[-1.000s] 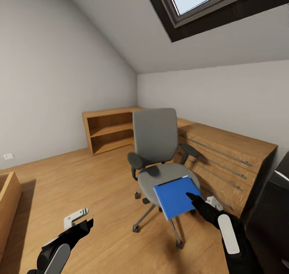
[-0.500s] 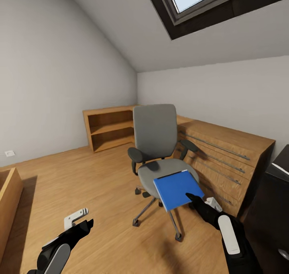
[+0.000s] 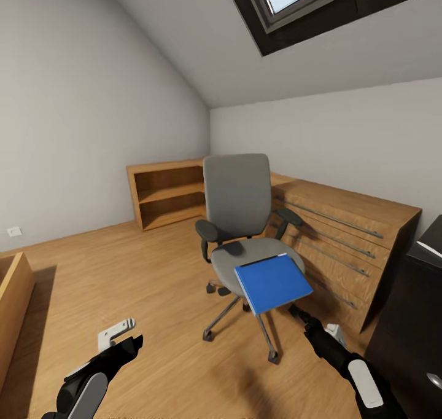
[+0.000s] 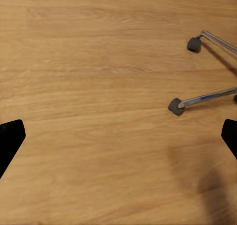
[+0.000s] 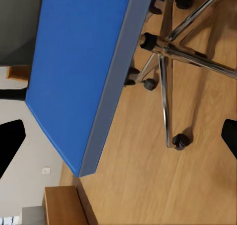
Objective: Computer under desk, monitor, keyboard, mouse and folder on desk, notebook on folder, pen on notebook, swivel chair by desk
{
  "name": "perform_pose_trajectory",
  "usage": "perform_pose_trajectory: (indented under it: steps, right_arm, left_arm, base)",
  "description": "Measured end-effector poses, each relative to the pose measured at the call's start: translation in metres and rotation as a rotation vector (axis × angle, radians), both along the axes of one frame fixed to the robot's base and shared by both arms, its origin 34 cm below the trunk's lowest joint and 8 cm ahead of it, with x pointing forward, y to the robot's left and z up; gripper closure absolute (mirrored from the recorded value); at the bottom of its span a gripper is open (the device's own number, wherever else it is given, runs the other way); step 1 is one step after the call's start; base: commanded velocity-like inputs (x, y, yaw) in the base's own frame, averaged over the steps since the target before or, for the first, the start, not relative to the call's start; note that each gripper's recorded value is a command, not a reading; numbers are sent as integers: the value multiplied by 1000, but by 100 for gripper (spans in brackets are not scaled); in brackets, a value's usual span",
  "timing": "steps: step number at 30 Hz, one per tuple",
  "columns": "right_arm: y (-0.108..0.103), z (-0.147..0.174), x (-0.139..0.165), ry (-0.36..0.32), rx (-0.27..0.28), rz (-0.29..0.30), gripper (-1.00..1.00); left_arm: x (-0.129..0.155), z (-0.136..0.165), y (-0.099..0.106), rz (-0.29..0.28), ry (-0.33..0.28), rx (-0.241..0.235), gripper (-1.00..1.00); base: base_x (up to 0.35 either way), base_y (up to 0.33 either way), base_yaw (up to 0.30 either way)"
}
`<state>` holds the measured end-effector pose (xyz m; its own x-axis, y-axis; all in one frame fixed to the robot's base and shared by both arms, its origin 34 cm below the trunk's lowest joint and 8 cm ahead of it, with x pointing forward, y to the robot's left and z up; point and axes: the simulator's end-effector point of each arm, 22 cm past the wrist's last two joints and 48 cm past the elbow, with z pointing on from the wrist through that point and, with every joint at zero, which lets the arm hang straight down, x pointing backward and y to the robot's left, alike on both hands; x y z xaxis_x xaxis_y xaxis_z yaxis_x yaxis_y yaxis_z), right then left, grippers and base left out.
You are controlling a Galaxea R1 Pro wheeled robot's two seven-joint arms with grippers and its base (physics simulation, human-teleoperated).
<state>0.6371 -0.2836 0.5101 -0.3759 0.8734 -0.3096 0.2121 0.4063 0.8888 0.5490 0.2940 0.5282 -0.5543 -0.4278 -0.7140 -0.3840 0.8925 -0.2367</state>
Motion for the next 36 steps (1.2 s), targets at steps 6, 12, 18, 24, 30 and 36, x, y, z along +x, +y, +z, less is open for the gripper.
perform_pose_trajectory:
  steps: [6,12,18,24,30,36]
  right_arm:
    - [0,-2,-1,-55,27,6,-100]
    - [3,-14,-7,-81,56,22,-100]
    - [4,-28,-12,-86,68,28,-100]
    - [7,-38,-15,-99,75,35,-100]
    - [11,-47,-15,-97,81,41,-100]
    - [13,-61,-16,-72,84,42,-100]
  left_arm:
    - [-3,-13,0,-1,0,-1,-100]
    - [-7,-27,0,0,0,0,-100]
    - [-10,-40,0,0,-1,0,-100]
    - [-14,-54,-1,-1,-1,-1,-100]
    - [-15,-66,-10,-2,18,-18,-100]
    - [-16,-78,-16,-3,42,-29,-100]
  base:
    - [0,0,0]
    - [0,0,0]
    - [0,0,0]
    - [0,0,0]
    - [0,0,0]
    - [0,0,0]
